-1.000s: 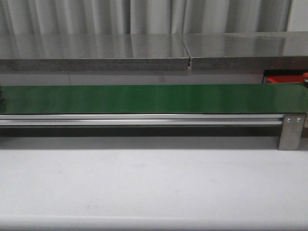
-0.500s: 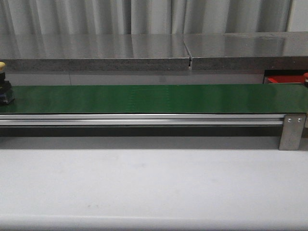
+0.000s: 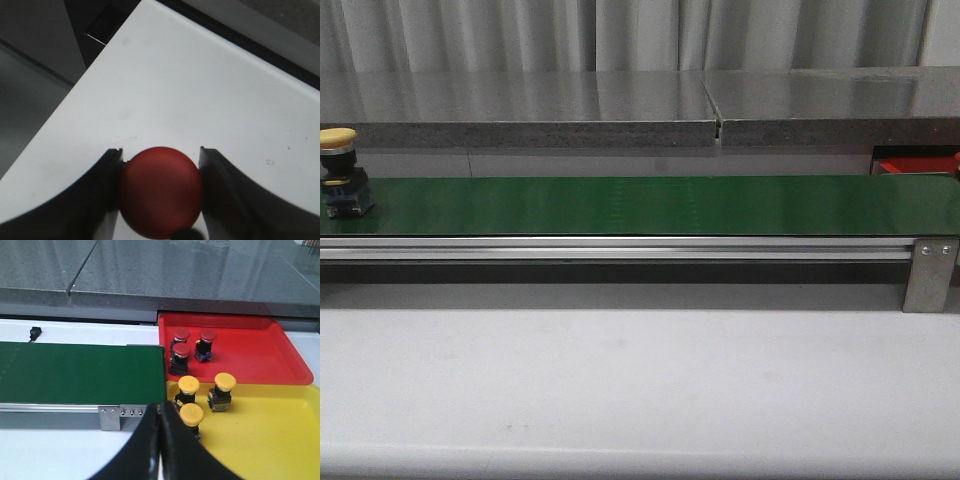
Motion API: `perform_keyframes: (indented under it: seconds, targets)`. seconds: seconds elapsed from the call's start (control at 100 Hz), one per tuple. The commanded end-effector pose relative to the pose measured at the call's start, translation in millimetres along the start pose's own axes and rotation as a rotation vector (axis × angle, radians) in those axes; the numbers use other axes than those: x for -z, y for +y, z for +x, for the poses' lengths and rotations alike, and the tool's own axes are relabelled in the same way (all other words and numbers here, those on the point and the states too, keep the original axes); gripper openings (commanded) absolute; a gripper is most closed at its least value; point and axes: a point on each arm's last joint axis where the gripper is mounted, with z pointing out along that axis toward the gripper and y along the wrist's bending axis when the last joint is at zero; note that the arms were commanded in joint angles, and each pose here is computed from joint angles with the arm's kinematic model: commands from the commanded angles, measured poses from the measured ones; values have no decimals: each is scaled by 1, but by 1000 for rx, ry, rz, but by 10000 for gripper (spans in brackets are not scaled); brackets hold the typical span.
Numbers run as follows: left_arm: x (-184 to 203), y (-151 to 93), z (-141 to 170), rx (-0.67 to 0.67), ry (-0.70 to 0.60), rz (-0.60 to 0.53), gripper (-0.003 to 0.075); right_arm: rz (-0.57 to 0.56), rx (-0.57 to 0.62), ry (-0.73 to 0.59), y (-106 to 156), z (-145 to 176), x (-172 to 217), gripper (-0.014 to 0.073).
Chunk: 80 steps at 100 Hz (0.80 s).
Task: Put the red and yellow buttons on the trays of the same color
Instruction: 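Grasp the red button with the left gripper and set it on the belt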
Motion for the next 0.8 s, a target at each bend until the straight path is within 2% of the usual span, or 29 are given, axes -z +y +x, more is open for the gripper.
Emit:
perform_keyframes:
  seconds: [0.0, 0.33, 0.79]
  targets:
    - [57, -16, -23, -28, -165, 27, 207, 7, 7, -101, 0, -14, 4, -117]
    - [109, -34, 14, -63, -187, 47, 207, 7, 7, -101, 0, -14, 4, -117]
    - [108, -77, 44, -138, -116, 125, 207, 7, 7, -101, 0, -14, 4, -117]
